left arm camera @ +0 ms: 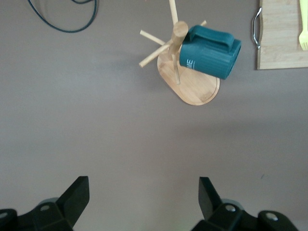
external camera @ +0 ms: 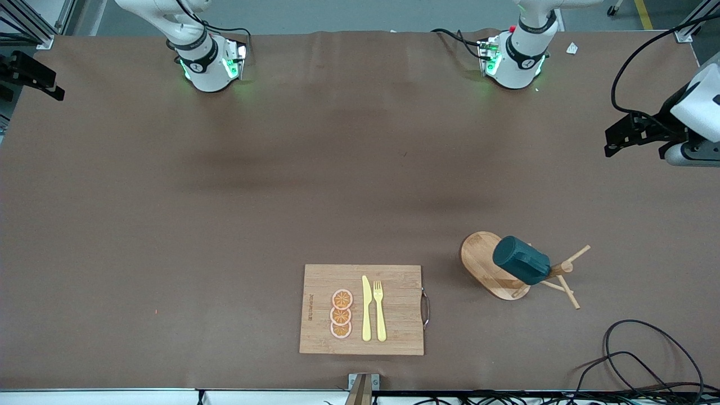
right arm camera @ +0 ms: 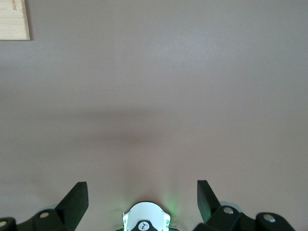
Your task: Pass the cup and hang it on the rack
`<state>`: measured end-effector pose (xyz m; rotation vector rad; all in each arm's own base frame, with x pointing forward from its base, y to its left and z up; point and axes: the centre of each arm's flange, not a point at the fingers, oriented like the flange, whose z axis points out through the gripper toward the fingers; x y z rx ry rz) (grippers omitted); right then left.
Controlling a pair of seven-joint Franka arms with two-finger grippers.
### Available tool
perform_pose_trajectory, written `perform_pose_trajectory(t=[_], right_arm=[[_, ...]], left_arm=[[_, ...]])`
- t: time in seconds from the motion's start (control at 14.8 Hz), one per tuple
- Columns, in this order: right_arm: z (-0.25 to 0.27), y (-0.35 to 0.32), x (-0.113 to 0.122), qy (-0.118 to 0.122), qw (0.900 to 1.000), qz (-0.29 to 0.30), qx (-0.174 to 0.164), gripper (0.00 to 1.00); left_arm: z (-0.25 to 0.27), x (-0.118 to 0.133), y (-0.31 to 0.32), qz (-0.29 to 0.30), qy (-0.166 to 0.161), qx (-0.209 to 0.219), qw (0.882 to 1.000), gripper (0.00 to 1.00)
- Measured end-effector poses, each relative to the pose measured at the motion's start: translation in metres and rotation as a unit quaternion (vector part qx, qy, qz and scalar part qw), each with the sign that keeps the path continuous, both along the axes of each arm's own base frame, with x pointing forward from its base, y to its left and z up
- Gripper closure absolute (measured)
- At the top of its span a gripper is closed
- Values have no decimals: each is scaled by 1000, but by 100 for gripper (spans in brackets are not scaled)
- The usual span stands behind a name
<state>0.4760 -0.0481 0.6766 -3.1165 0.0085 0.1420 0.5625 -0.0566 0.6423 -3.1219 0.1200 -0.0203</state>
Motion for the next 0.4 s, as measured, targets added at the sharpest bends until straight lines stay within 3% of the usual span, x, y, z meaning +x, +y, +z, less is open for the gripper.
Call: perform_pose_trajectory(t=[0.4], right_arm=[[0,0,0,0,1000,0,0,0]], left_arm=[[4,0,-16,5,-7,-2,1000,0]])
